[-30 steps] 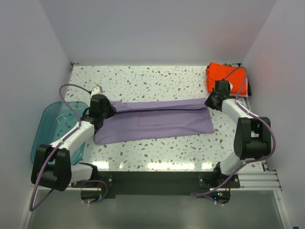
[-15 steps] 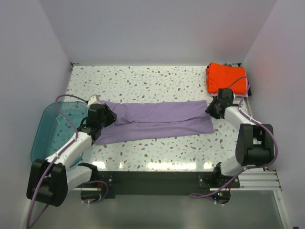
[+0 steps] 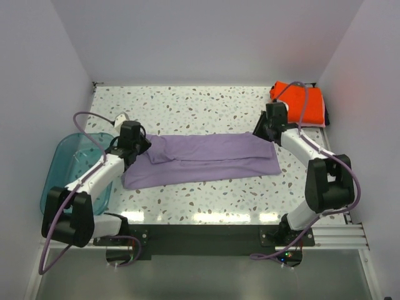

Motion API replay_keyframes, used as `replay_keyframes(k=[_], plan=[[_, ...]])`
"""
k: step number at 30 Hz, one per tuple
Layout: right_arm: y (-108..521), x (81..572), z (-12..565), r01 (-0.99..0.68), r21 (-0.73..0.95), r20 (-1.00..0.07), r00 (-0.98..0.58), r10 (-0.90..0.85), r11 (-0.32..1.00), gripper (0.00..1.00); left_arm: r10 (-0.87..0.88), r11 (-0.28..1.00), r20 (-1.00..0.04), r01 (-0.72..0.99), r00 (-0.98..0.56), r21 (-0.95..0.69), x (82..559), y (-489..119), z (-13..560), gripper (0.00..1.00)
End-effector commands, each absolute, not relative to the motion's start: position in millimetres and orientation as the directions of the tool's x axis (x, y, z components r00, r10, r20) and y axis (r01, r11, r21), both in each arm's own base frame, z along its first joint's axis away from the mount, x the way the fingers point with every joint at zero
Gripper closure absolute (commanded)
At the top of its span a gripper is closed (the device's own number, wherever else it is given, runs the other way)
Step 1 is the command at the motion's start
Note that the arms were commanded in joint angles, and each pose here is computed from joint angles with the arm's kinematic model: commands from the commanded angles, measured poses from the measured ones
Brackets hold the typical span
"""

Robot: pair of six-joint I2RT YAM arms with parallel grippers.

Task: Fold and stack the t-shirts
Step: Fold the tshirt

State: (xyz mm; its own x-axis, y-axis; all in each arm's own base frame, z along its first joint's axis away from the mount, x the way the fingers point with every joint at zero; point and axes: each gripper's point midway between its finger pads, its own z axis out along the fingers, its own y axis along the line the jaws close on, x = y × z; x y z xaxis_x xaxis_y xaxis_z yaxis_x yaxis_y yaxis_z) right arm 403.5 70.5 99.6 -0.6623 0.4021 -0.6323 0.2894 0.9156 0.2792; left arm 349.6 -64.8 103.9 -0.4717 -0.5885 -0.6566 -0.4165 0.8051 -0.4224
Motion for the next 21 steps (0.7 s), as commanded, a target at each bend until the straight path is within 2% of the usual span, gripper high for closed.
replay_keyframes(k=[1, 4, 8, 13, 17, 21], plan=[[59.8, 410.8, 91.7, 0.322, 0.228, -0.637, -0.664, 0.391, 0.919, 0.6, -0.612, 0.785, -0.671, -0.431, -0.419, -0.446, 368.4, -67.8, 125.1, 0.71], [59.6, 405.0, 79.0, 0.329, 0.22, -0.619, -0.681, 0.392, 0.918, 0.6, -0.607, 0.786, -0.673, -0.445, -0.422, -0.43, 372.2, -67.2, 121.7, 0.7], [63.0, 405.6, 68.9, 0.324, 0.224, -0.6, -0.697, 0.392, 0.919, 0.6, -0.612, 0.773, -0.673, -0.49, -0.414, -0.402, 377.2, -61.5, 116.4, 0.61], [73.4, 407.6, 71.4, 0.293, 0.248, -0.598, -0.703, 0.384, 0.923, 0.61, -0.599, 0.764, -0.666, -0.565, -0.444, -0.311, 389.1, -55.1, 101.8, 0.58], [79.0, 406.5, 69.4, 0.28, 0.246, -0.597, -0.711, 0.373, 0.928, 0.61, -0.596, 0.728, -0.655, -0.656, -0.465, -0.197, 381.5, -47.5, 82.6, 0.55], [83.8, 406.5, 67.2, 0.267, 0.255, -0.594, -0.715, 0.368, 0.929, 0.61, -0.603, 0.711, -0.653, -0.68, -0.458, -0.18, 375.2, -48.3, 73.4, 0.5]])
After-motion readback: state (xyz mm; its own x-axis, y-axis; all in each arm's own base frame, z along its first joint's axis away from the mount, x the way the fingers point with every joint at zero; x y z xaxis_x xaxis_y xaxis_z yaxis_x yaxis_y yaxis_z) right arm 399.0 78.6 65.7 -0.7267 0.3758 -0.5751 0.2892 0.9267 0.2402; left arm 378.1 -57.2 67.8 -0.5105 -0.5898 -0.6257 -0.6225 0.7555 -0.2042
